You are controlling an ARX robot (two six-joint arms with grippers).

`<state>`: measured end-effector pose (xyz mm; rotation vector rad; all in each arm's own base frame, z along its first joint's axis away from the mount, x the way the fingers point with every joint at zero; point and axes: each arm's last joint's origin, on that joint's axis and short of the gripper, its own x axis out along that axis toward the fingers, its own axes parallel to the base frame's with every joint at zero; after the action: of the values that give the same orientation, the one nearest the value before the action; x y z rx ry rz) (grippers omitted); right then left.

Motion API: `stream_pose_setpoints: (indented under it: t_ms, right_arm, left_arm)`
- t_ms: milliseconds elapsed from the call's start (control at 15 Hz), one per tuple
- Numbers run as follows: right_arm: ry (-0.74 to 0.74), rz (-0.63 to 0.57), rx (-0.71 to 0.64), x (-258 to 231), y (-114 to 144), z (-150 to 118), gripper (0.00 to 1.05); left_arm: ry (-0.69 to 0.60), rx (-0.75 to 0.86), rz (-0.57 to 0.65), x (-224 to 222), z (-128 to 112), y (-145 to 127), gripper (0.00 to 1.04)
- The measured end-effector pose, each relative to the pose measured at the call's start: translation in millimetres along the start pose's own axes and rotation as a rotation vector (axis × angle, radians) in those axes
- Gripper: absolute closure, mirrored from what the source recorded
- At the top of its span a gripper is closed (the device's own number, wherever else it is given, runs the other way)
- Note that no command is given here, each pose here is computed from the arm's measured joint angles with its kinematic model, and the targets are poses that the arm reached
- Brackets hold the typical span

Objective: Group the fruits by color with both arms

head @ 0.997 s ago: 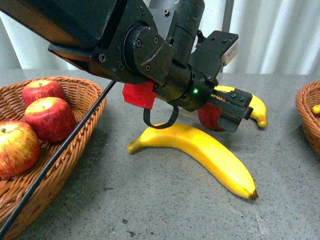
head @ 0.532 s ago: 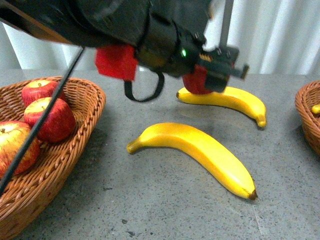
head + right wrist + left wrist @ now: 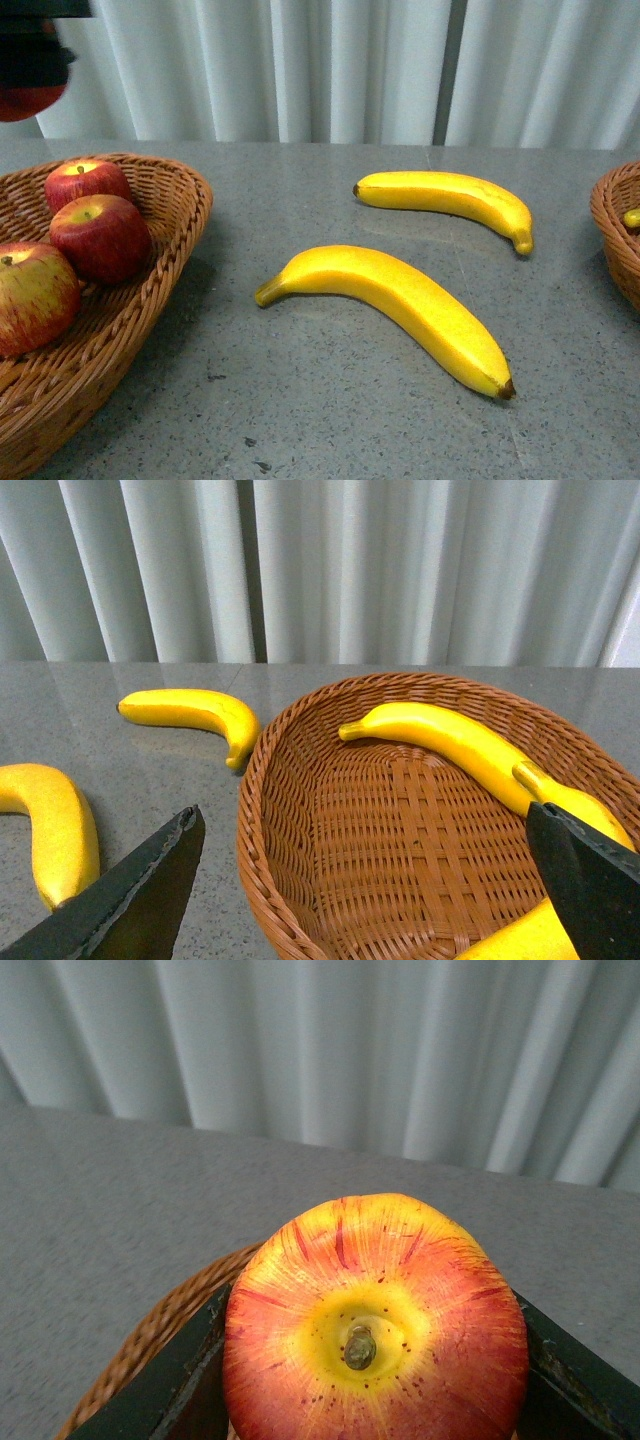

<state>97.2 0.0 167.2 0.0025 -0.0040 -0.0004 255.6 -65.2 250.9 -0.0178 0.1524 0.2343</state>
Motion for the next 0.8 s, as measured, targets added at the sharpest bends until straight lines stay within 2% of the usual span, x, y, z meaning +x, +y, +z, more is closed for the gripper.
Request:
stream_pose_setpoints:
  t_ms: [133, 266, 332, 399, 665, 798]
  right_arm:
    - [0.0, 0.0, 0.0, 0.0, 0.0, 0.0, 0.06]
    - [0.0, 0.0, 0.0, 0.0, 0.0, 0.0, 0.06]
    - [0.0, 0.0, 0.0, 0.0, 0.0, 0.0, 0.06]
    - [0.0, 0.0, 0.0, 0.0, 0.0, 0.0, 0.06]
    - [0.0, 0.0, 0.0, 0.0, 0.0, 0.0, 0.06]
    - [0.0, 0.0, 0.0, 0.0, 0.0, 0.0, 0.06]
  left_arm:
    - [0.054, -0.069, 0.073, -11.7, -19.4, 26.2, 0.38]
    - [0.107, -0.092, 0.098, -13.6, -36.2, 32.8, 0.38]
    - [0.104, -0.12, 0.106, -19.8, -39.7, 35.0, 0.21]
    - [0.064, -0.142, 0.099, -25.8, -32.7, 33.7, 0.09]
    - [-0.075, -0.145, 0.023, -56.8, -15.0, 16.5, 0.07]
    - [-0.075, -0.129, 0.022, -59.7, -14.0, 17.6, 0.07]
